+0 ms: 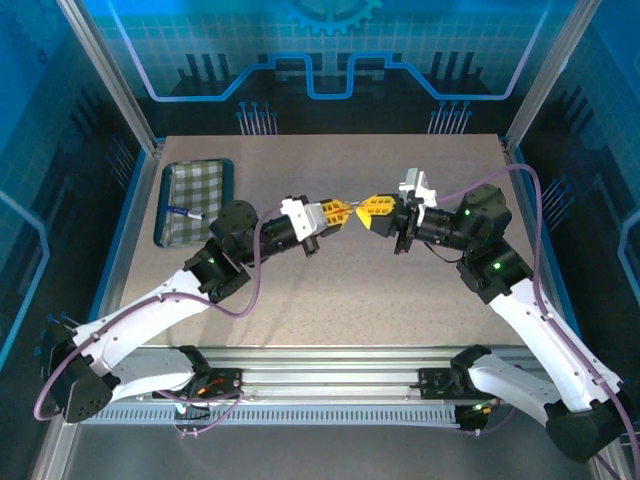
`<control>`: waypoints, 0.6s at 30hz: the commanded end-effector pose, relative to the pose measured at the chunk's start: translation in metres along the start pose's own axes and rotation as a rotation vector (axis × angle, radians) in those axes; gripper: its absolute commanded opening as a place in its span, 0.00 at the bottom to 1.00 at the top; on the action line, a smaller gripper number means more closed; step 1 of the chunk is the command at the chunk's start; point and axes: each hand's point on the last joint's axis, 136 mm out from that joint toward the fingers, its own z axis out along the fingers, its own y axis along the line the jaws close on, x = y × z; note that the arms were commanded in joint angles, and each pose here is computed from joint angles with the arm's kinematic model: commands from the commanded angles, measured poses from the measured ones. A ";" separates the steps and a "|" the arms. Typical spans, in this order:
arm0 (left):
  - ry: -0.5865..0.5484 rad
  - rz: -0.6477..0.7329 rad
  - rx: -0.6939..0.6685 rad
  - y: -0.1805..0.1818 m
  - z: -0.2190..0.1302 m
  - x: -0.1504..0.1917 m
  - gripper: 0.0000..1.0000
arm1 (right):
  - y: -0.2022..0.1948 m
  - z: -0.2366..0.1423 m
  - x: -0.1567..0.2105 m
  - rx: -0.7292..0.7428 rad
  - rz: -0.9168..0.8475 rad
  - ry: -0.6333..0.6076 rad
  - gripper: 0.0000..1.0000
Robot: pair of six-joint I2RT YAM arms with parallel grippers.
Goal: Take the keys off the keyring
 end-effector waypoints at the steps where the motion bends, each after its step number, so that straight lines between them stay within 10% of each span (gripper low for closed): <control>1: -0.002 -0.044 0.026 0.002 -0.008 -0.013 0.00 | -0.012 -0.006 -0.011 0.074 -0.046 -0.009 0.00; 18: 0.027 -0.259 0.132 0.004 -0.015 -0.020 0.00 | 0.005 -0.010 -0.001 0.203 -0.503 0.026 0.00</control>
